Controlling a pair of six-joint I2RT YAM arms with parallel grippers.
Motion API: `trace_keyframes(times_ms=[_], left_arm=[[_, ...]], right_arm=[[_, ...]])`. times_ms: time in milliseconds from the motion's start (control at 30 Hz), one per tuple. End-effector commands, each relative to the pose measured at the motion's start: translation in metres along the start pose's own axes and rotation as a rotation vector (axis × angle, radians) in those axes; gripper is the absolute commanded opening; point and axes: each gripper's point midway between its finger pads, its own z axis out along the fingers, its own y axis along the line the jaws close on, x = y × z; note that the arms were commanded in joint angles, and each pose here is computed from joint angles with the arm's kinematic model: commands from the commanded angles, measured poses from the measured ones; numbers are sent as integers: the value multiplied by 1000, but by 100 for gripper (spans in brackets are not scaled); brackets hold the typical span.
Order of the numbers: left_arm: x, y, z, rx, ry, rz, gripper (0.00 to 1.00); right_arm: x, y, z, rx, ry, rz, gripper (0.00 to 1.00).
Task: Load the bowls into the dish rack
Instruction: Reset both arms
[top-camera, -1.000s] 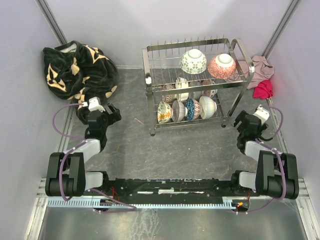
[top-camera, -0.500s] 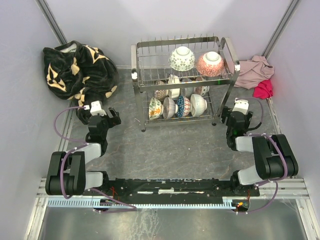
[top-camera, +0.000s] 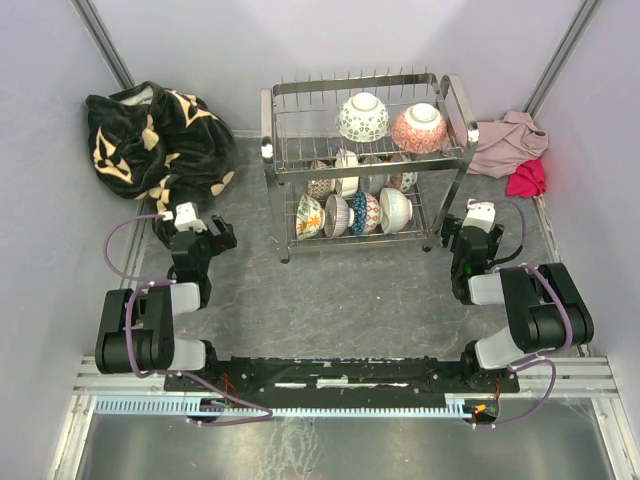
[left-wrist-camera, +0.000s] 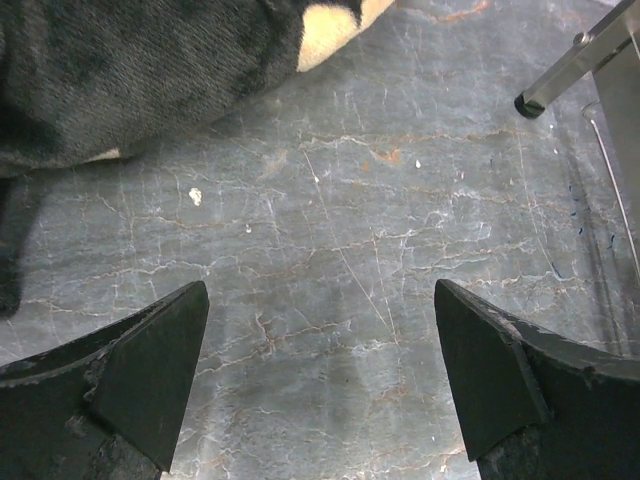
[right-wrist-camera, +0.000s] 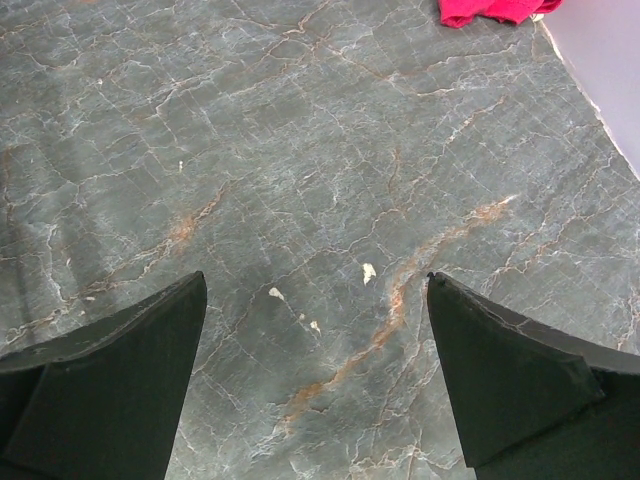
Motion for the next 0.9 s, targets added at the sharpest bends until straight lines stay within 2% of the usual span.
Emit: trace_keyframes(times_ms=[0,67,233,367,533,700,733,867], left_arm=[[-25,-1,-7,20,-116,17,99],[-31,1,-17,17,-170,38,99],[-32,-4,-21,49,-186,57,99],[-38,1,-36,26,-265,43,99],[-38,1,-29,23,-244,62,99],[-39,8,-24,-4,-293,90,99],[-38,7,-23,7,-314,89,99],[-25,-9,-16,114,-273,152,99]], right_arm=[[-22,13,4,-39,-69,8,99],[-23,13,4,-37,-69,10,99],[-23,13,4,-37,-70,10,99],[-22,13,4,-36,-68,8,99],[-23,13,4,-36,-68,7,99],[-23,14,4,-40,-69,7,99],[-23,13,4,-39,-69,8,99],[-23,14,5,-42,-68,6,99]])
